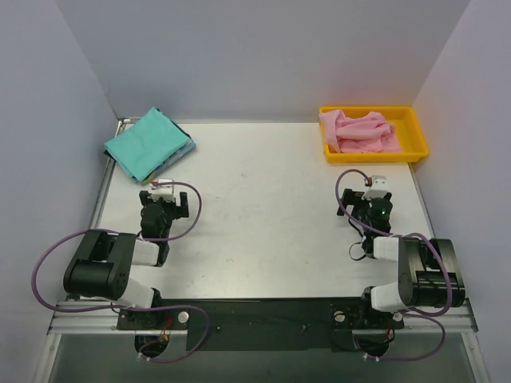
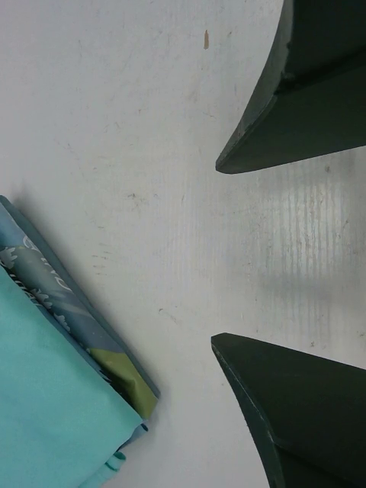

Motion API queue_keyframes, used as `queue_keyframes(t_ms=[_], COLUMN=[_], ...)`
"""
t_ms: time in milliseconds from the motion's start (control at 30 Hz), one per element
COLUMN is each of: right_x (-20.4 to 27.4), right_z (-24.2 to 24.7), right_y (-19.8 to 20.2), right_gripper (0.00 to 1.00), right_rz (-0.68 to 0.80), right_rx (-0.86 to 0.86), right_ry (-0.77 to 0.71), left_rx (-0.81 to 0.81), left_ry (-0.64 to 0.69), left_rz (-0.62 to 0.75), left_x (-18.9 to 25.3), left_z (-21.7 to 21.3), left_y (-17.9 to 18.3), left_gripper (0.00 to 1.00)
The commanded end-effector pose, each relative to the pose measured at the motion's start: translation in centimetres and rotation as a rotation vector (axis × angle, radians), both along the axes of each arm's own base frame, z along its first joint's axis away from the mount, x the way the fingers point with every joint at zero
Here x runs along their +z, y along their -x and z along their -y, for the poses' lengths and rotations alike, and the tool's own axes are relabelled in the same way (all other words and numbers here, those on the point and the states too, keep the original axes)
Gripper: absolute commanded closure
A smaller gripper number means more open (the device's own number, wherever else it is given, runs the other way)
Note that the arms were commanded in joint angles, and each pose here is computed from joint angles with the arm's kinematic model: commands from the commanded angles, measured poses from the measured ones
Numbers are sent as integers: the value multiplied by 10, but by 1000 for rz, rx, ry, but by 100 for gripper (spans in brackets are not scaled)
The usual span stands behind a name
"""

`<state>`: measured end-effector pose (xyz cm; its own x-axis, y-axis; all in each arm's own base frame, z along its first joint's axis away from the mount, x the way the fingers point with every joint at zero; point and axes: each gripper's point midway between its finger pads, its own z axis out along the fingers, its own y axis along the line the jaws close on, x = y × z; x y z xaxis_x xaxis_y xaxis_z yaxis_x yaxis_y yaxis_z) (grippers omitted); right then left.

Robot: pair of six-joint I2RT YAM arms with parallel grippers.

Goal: Fold and stack the t-shirts
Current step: Grab crumpled tshirt from bin with the right arm

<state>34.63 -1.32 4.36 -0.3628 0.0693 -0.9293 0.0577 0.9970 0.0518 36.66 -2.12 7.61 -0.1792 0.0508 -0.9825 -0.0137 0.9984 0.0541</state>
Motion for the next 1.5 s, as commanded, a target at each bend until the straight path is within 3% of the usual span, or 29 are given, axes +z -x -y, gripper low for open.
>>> queue_keyframes(t_ms=[0,133,233,267,300,333,367,400,433,467,500,533,567,600,633,667,700,800,1133,1233,1400,1467], right_x=[17,29,58,75,83,104,138,129,163,152,186,157,184,157,170,144,158,118,97,86,80,90], right_z=[0,-3,-10,-18,-24,-30,-35,-36,-41,-35,-45,-47,-50,-51,-50,-51,-51,-51,-64,-67,-70,-70], right_y=[-9,-11,-12,-15,-16,-21,-34,-34,-48,-56,-72,-78,-98,-106,-120,-133,-147,-182,-266,-275,-282,-284], right_gripper=[0,0,0,0,0,0,0,0,0,0,1,3,5,7,9,11,12,16,29,43,87,99], right_rz=[67,26,-5,-24,-30,-43,6,-62,-17,-88,-46,-168,-132,-233,-234,-304,-291,-383,-327,-307,-294,-271], right_rx=[0,21,49,91,118,150,166,163,169,128,146,135,137,127,117,107,101,77,139,146,163,171], right_ry=[5,6,-24,-42,-53,-68,-72,-79,-73,-79,-80,-102,-113,-127,-132,-144,-144,-160,-220,-249,-284,-279], left_rx=[-6,-38,-97,-143,-183,-265,-295,-340,-348,-354,-344,-324,-302,-294,-292,-318,-323,-407,-417,-423,-410,-419], left_ry=[27,19,5,-4,-21,-29,-50,-48,-42,-30,-1,15,44,54,66,72,81,117,111,96,60,59], left_rz=[50,48,107,10,71,-20,24,-53,-34,-111,-113,-188,-206,-267,-275,-305,-308,-334,-377,-375,-370,-372], left_x=[16,16,52,39,76,66,102,94,121,115,130,122,131,121,125,120,121,115,100,99,100,101], left_z=[1,6,15,22,29,41,46,53,56,57,58,56,56,55,56,60,61,75,73,72,67,69], left_y=[-10,-9,-10,-4,-15,-8,-17,-11,-18,-14,-21,-17,-22,-17,-19,-13,-11,1,0,-2,-10,-12], left_gripper=[3,3,3,3,3,3,3,3,3,3,3,3,3,3,3,3,3,3,3,3,3,3])
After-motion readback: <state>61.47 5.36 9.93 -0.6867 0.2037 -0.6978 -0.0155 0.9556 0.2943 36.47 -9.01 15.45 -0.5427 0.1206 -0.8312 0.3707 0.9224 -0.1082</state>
